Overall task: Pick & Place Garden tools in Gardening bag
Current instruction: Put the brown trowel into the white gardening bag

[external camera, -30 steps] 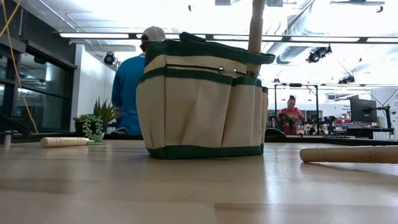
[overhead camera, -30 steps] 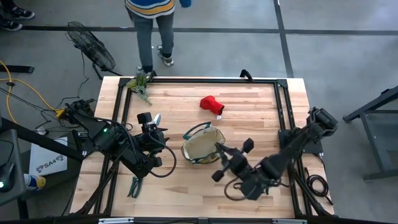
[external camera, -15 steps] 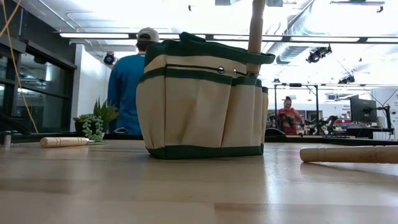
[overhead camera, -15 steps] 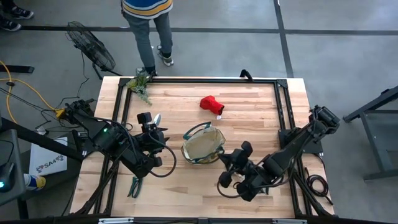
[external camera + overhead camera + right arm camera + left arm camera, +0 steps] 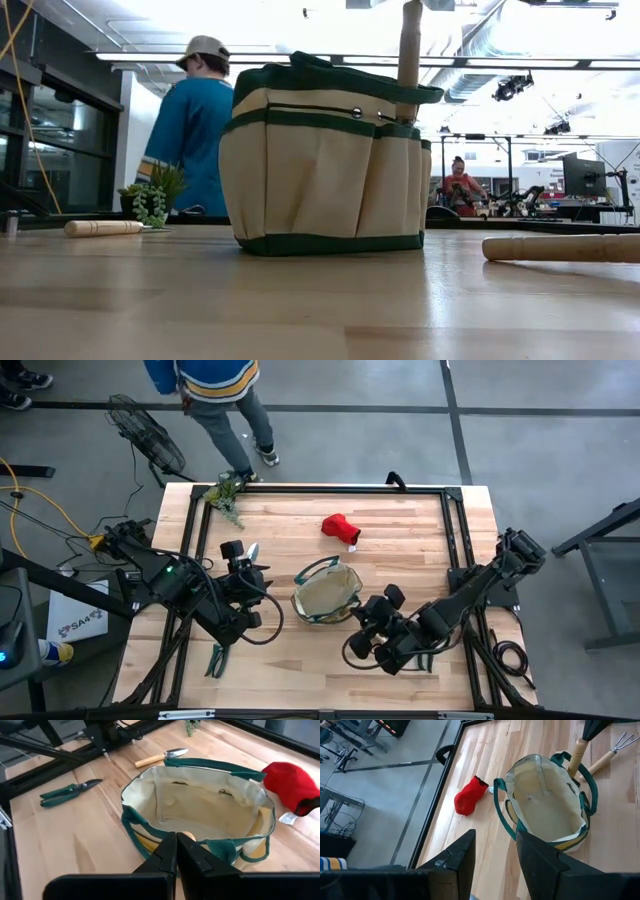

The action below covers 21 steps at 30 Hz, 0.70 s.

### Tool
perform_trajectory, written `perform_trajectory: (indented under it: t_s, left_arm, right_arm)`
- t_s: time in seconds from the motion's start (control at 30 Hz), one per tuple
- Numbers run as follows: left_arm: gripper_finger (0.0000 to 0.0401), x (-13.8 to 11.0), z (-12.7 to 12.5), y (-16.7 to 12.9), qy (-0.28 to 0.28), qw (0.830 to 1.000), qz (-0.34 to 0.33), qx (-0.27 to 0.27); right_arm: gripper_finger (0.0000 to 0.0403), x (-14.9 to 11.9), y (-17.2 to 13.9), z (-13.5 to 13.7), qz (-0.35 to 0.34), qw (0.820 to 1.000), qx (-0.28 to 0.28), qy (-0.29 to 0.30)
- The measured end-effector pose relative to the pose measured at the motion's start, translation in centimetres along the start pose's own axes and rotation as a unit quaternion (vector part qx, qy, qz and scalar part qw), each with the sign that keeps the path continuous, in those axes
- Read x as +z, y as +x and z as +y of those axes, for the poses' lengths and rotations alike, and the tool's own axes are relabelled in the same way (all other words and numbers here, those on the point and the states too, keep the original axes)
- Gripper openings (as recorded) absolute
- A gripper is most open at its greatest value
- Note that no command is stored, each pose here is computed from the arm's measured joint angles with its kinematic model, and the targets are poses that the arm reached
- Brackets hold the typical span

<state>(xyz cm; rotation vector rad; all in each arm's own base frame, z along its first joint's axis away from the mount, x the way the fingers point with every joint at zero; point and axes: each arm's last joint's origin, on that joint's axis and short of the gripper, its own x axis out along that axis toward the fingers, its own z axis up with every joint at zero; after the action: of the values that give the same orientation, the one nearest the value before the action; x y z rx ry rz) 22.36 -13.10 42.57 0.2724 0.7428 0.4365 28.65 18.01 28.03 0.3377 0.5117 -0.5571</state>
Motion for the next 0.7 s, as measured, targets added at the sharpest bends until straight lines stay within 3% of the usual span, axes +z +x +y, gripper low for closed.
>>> perform_trajectory:
  t_s: [0.7]
  left_arm:
    - [0.0136, 0.0, 0.0, 0.0, -0.004, 1.0, 0.0, 0.001]
  right_arm:
    - [0.0002, 1.9, 3.3, -2.1, 0.109, 0.994, -0.005, 0.001]
